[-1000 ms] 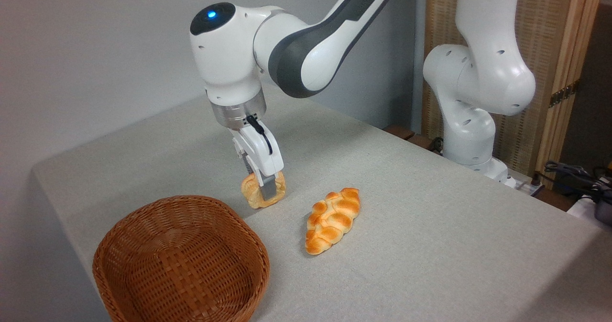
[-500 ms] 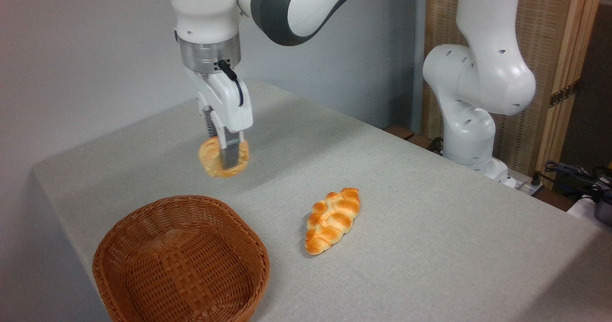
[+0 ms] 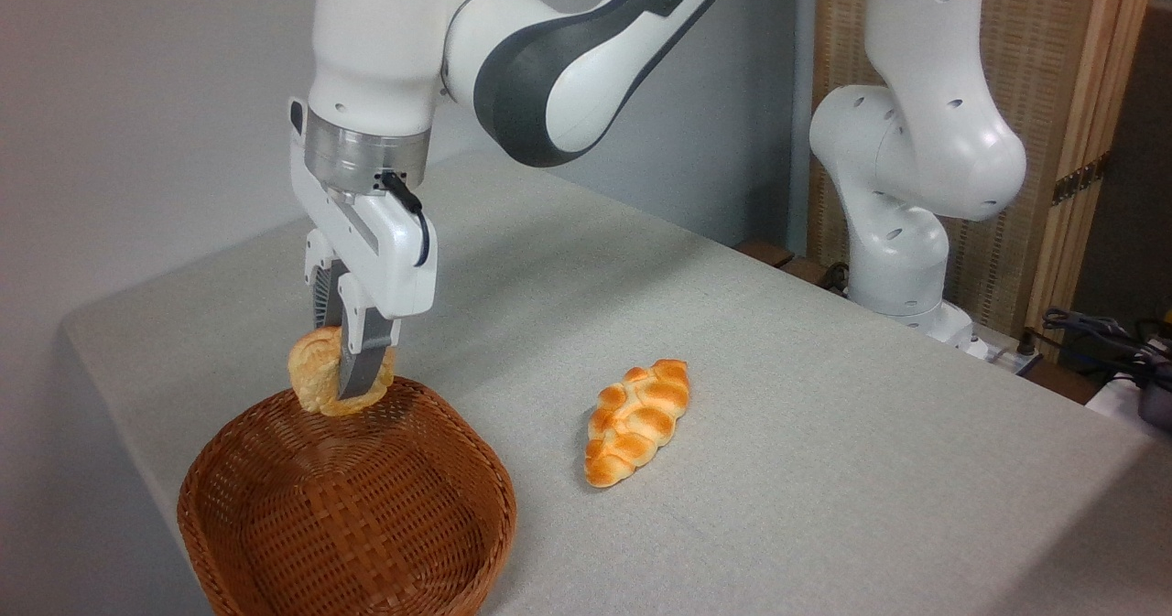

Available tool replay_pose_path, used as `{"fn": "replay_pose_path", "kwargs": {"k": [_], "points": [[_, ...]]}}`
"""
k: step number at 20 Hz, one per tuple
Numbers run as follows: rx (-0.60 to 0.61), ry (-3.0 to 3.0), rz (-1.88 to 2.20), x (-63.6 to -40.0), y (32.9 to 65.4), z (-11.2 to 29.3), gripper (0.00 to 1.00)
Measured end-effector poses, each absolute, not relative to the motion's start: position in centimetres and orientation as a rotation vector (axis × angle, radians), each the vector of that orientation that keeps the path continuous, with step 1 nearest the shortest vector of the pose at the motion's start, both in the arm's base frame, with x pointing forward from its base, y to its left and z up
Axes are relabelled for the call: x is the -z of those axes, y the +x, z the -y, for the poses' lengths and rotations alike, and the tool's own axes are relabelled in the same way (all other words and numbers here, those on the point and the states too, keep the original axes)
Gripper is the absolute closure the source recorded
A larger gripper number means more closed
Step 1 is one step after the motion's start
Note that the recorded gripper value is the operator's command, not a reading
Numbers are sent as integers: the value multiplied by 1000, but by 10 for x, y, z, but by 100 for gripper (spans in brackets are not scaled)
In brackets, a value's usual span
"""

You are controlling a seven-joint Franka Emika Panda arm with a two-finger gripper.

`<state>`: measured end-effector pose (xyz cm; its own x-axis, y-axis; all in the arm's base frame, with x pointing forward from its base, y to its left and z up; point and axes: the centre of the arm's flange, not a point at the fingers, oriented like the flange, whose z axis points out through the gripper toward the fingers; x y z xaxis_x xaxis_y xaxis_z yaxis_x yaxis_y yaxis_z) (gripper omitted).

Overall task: Put bread into the basket
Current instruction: 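Open the gripper to drop the bun into the basket, raise gripper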

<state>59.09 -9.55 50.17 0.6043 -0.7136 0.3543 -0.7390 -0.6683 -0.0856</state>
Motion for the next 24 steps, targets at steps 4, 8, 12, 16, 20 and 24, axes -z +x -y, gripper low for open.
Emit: {"fn": "replay_pose_path", "kwargs": {"k": [4, 8, 12, 16, 20, 24], "points": [[-554, 2751, 1244, -499, 592, 96, 0], [-554, 2751, 1242, -499, 592, 96, 0], [-550, 2766, 1191, -498, 592, 97, 0], [-524, 2771, 1166, -497, 590, 99, 0], [-325, 2763, 1232, -514, 575, 98, 0], [-236, 2794, 1214, -550, 566, 95, 0]]}}
